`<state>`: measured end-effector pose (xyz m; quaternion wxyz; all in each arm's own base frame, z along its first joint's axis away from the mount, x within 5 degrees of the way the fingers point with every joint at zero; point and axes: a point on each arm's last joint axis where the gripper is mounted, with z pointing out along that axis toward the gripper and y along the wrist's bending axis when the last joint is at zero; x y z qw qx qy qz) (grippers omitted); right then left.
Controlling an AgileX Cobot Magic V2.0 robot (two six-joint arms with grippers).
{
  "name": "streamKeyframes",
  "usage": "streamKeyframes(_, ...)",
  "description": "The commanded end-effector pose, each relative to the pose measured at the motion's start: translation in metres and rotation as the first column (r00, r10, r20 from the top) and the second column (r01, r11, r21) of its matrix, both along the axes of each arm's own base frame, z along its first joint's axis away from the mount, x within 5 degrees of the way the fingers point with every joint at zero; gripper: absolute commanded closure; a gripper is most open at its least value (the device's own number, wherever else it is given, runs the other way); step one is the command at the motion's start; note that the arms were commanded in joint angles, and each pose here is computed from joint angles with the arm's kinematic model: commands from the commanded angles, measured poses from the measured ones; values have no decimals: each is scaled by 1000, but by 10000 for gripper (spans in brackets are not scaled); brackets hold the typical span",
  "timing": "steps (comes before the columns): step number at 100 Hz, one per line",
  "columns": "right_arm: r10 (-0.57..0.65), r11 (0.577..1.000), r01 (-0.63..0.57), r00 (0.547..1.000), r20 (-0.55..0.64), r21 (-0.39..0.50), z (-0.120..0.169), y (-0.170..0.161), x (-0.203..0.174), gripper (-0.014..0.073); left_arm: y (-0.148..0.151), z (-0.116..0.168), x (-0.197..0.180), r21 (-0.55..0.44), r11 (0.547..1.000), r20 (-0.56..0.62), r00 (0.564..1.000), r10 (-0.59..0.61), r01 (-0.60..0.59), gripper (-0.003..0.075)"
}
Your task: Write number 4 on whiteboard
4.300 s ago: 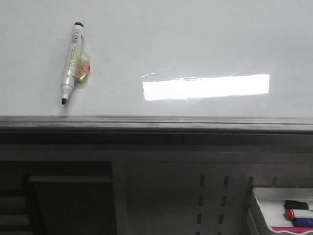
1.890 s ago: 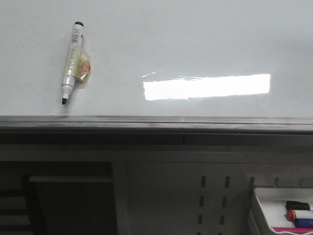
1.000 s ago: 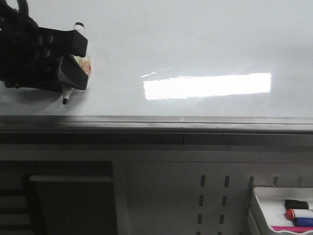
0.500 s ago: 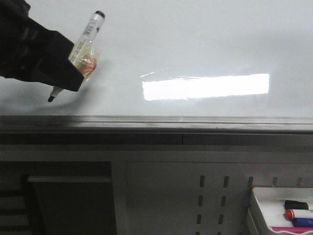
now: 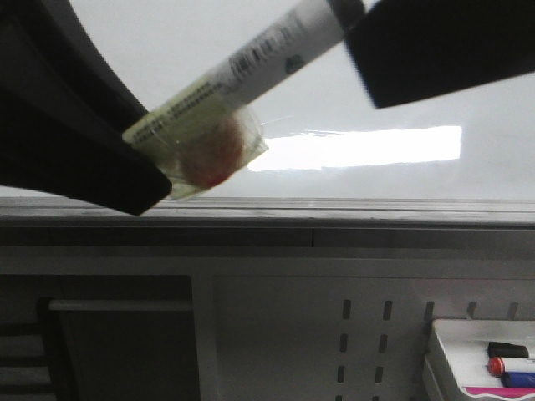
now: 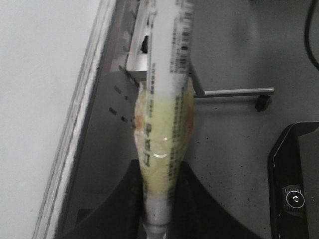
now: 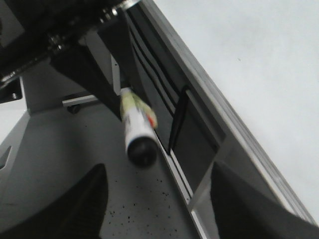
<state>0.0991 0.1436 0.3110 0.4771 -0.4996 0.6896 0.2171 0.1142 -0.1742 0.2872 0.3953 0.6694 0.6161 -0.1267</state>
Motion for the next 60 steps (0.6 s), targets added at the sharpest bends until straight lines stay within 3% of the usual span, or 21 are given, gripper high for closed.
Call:
streamKeyframes(1, 6, 995, -14, 997, 83, 102, 17, 15, 3, 192, -6, 18, -5, -89, 996, 70, 997, -22, 28, 741)
streamKeyframes(36, 51, 994, -58, 996, 79, 89, 2, 44, 5, 211, -9, 18, -8, -96, 994, 75, 996, -39, 46, 741)
streamKeyframes(60, 53, 995, -59, 996, 67, 86, 0, 47, 5, 459, -9, 18, -8, -96, 994, 75, 996, -39, 46, 741)
